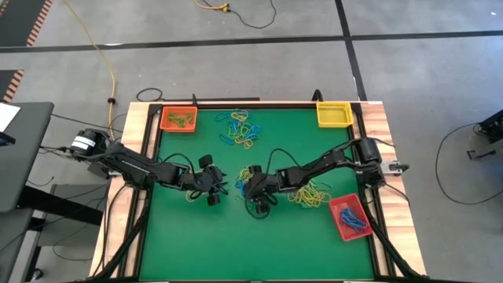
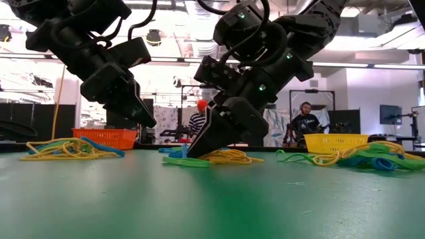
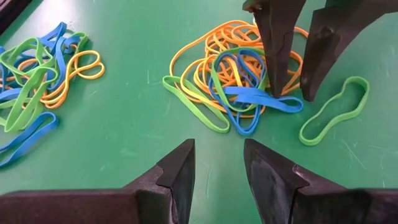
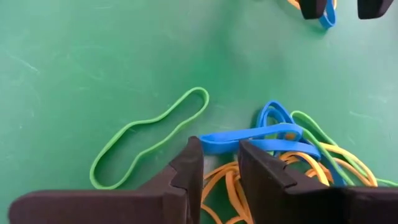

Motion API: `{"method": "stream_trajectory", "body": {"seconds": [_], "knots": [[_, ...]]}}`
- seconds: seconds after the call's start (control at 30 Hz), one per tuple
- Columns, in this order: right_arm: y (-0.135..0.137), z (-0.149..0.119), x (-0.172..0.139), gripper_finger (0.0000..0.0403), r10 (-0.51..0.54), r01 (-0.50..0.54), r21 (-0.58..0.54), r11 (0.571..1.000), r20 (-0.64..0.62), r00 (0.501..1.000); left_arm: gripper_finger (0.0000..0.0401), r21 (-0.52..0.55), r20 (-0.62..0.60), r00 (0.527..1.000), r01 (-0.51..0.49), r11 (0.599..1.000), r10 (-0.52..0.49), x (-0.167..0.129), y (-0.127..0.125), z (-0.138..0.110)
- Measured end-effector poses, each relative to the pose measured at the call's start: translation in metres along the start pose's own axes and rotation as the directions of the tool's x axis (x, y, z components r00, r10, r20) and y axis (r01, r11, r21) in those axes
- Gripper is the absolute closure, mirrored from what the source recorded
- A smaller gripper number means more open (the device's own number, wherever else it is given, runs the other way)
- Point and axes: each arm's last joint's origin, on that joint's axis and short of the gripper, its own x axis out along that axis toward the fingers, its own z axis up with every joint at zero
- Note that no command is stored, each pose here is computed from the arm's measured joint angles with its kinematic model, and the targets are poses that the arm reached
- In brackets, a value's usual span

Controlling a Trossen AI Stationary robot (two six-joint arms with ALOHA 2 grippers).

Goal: Sort rubber bands into baskets
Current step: Put the blue rubber band into the red bin

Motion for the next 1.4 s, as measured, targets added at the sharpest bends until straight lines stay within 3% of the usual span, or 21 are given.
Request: {"method": "stream_trajectory", "body": {"seconds": [0.23, 0.37, 0.83, 1.03, 1.4], "knots": [[0.000, 0.000, 0.000, 0.0337, 0.000, 0.000, 0.001, 1.000, 0.000, 1.000, 0.0273, -0.005, 0.008, 1.000, 0.002, 1.000, -0.002, 0.000, 0.000, 0.001], [0.000, 0.000, 0.000, 0.0345, 0.001, -0.001, 0.016, 1.000, 0.002, 1.000, 0.0273, -0.006, 0.009, 1.000, 0.002, 1.000, -0.002, 0.000, 0.000, 0.001], [-0.001, 0.004, 0.000, 0.0228, -0.004, 0.002, 0.043, 0.999, 0.043, 0.999, 0.0273, -0.007, 0.009, 1.000, 0.002, 1.000, -0.002, 0.000, 0.000, 0.001], [-0.002, 0.005, 0.000, 0.0229, -0.008, 0.005, 0.046, 0.999, 0.061, 0.998, 0.0273, -0.007, 0.011, 1.000, 0.003, 1.000, -0.002, 0.000, 0.000, 0.001], [0.004, -0.007, 0.040, 0.0251, -0.033, 0.032, 0.031, 0.999, 0.001, 0.999, 0.0273, -0.008, 0.012, 1.000, 0.003, 1.000, -0.003, 0.000, 0.000, 0.001]]}}
